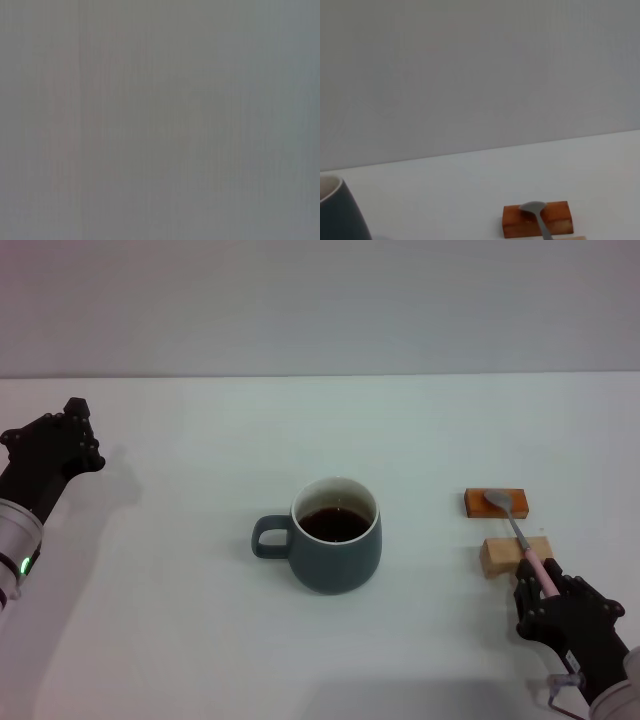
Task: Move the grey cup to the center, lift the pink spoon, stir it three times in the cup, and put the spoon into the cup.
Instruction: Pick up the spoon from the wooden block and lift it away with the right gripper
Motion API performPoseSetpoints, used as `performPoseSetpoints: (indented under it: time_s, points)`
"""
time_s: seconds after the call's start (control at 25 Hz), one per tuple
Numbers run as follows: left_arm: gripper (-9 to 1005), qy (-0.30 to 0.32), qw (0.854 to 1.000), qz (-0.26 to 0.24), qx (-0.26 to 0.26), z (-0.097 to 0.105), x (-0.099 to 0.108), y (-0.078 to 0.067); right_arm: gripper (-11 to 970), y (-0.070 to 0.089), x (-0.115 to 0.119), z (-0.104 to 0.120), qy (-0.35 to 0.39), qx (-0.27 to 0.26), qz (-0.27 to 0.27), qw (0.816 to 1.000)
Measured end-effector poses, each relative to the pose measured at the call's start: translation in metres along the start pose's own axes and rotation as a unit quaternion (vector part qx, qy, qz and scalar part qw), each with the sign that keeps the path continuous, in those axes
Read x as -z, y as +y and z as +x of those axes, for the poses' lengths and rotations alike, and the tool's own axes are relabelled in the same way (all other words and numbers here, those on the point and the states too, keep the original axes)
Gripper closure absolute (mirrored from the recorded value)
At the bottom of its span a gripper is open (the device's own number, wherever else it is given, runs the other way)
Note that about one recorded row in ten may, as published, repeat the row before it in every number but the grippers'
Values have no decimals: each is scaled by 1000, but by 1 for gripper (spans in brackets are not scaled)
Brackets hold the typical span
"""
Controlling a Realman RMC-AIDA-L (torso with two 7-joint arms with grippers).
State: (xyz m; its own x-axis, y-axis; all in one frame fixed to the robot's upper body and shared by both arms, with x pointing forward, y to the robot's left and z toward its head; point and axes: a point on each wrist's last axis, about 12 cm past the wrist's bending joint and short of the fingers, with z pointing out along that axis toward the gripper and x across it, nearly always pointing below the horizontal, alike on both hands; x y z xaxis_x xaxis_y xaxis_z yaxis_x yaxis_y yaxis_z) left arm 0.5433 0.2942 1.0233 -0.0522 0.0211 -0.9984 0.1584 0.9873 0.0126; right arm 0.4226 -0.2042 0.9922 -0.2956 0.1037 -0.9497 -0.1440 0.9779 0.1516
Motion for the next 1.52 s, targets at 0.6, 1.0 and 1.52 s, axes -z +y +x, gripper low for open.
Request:
performPoseSetpoints:
  time_s: [0.6, 1.0, 1.52]
  points:
    - [998, 0, 1000, 0, 0, 0, 0, 0, 749, 1, 0, 0, 0, 0, -2, 1000]
    - [998, 2, 1000, -2, 0, 1, 2, 1, 756, 1, 1, 1, 1, -2, 0, 1000]
    - [998, -1, 1000, -3, 0, 1, 3, 2, 784, 1, 2, 0, -1, -4, 2, 1000]
